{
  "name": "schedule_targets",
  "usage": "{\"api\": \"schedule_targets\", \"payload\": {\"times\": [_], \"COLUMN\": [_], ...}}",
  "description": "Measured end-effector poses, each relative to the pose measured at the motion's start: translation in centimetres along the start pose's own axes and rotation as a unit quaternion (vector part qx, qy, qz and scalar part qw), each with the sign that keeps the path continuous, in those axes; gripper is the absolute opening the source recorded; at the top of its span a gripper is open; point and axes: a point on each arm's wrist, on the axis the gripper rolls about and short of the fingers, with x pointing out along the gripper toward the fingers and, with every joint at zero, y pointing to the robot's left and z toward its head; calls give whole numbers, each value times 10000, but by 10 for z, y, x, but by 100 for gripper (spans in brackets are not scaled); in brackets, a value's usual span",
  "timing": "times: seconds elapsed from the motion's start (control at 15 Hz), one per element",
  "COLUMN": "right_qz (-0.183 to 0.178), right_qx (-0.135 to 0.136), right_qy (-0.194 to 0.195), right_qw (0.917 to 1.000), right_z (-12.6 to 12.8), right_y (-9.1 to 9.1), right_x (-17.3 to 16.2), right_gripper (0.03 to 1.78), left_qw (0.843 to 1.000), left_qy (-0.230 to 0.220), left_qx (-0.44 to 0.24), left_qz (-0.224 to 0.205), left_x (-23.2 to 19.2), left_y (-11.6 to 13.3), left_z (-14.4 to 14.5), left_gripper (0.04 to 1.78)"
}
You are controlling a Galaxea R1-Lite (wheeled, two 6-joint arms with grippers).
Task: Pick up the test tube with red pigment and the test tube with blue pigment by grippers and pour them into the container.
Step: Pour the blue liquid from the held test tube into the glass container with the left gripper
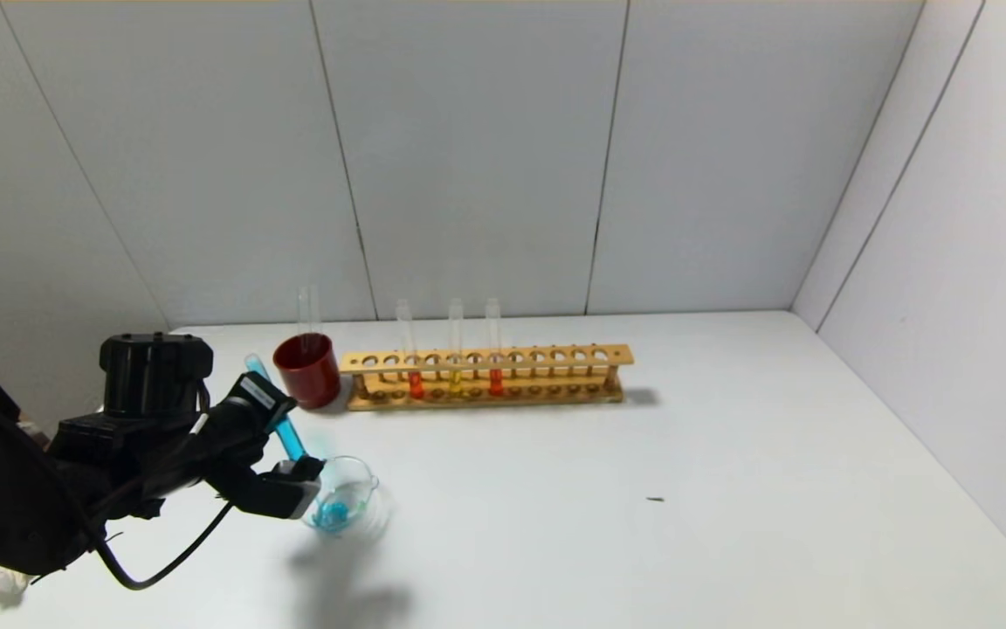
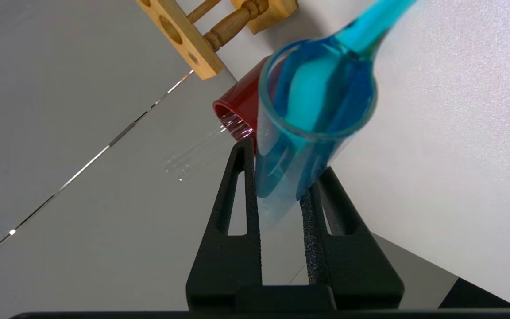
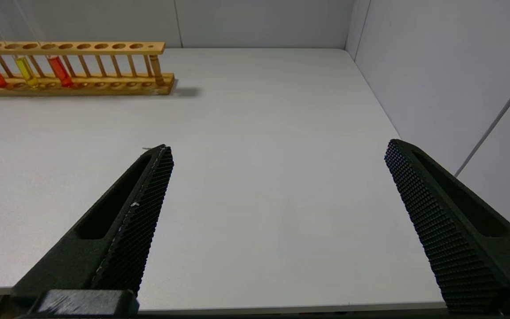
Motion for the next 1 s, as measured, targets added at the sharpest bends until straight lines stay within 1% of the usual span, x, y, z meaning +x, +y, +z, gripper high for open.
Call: {"api": "schedule_targets", "payload": {"times": [1.0], "right_qz": [-2], "right_qx": [0], "right_qy": [0], "right_qw": [10000], "right_z": [0], "right_y": [0], "right_x": [0], "right_gripper": [175], "left_qw": [9987], "left_qy": [-86], "left_qx": [492], "left_qz": [71], "left_x": [1], "left_y": [2], "left_z": [2], "left_gripper": [32]}}
